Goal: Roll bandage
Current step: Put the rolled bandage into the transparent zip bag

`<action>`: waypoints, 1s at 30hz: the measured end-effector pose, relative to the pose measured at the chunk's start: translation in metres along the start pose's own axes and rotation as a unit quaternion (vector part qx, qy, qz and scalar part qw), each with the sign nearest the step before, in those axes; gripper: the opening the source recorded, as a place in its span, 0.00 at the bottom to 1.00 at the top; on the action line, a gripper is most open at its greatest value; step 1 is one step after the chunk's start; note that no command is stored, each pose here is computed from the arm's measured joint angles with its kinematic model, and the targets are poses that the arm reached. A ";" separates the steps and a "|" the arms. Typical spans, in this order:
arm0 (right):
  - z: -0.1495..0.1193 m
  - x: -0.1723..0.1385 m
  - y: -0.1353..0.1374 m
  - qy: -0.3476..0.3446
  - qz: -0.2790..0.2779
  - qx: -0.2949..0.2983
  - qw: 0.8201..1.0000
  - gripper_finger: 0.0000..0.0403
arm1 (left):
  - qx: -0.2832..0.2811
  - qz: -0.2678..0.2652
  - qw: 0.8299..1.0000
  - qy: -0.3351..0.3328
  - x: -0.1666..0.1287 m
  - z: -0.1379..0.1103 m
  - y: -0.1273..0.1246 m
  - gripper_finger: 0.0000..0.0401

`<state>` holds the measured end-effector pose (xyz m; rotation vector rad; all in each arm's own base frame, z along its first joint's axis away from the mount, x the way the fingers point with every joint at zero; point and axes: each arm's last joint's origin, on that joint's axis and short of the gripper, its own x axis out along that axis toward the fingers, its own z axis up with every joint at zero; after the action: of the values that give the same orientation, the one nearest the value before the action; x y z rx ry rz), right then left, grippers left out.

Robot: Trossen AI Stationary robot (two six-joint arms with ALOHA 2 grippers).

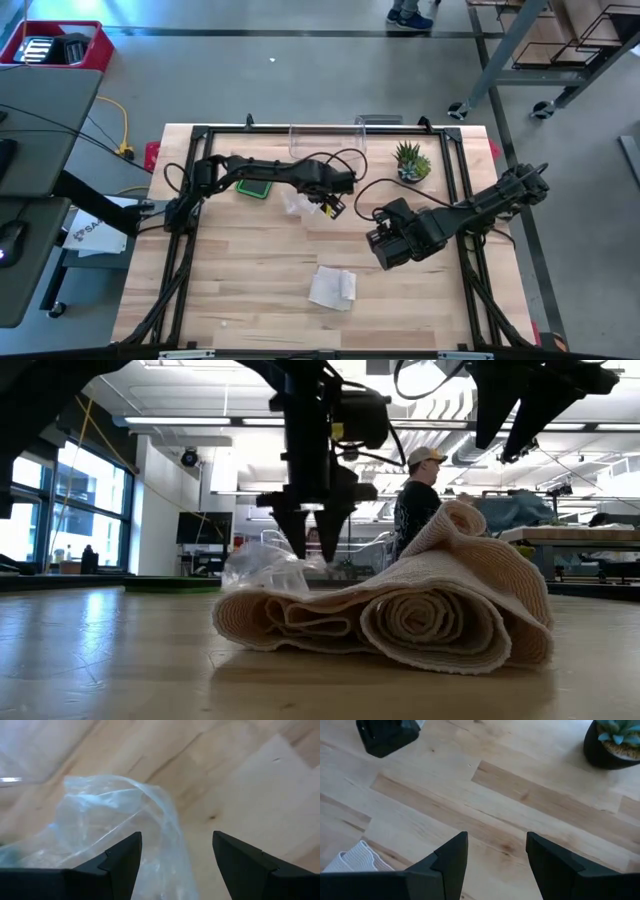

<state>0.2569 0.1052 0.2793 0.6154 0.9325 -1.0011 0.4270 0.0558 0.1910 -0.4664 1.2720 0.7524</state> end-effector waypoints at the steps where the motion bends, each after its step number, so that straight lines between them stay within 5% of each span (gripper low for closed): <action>1: 0.000 0.000 0.000 -0.002 -0.001 -0.001 1.000 0.48 | 0.002 0.012 1.000 -0.003 0.000 -0.001 0.001 0.59; 6: 0.001 0.000 0.000 -0.015 -0.003 -0.003 1.000 0.48 | 0.005 0.035 0.999 -0.001 0.000 -0.002 0.004 0.50; 14: 0.001 0.000 -0.002 -0.022 -0.012 -0.008 1.000 0.48 | 0.026 0.052 0.998 0.014 0.006 -0.011 0.004 0.26; 18: 0.001 0.000 -0.003 -0.022 -0.013 -0.009 1.000 0.48 | 0.045 0.041 0.998 0.032 0.009 -0.013 0.005 0.06; 21: 0.001 0.000 -0.003 -0.022 -0.013 -0.008 1.000 0.48 | 0.061 0.030 0.997 0.039 0.005 -0.013 0.004 0.02; 25: 0.001 0.000 -0.003 -0.021 -0.013 -0.014 1.000 0.48 | 0.105 0.010 0.994 0.029 -0.025 -0.010 0.008 0.01; 30: 0.003 -0.002 0.000 -0.024 0.014 -0.021 0.999 0.44 | 0.123 -0.052 0.990 -0.036 -0.096 -0.019 0.020 0.00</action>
<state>0.2578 0.1042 0.2828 0.5663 0.8976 -0.9655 0.3886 0.0326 0.2808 -0.2996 1.2436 0.5134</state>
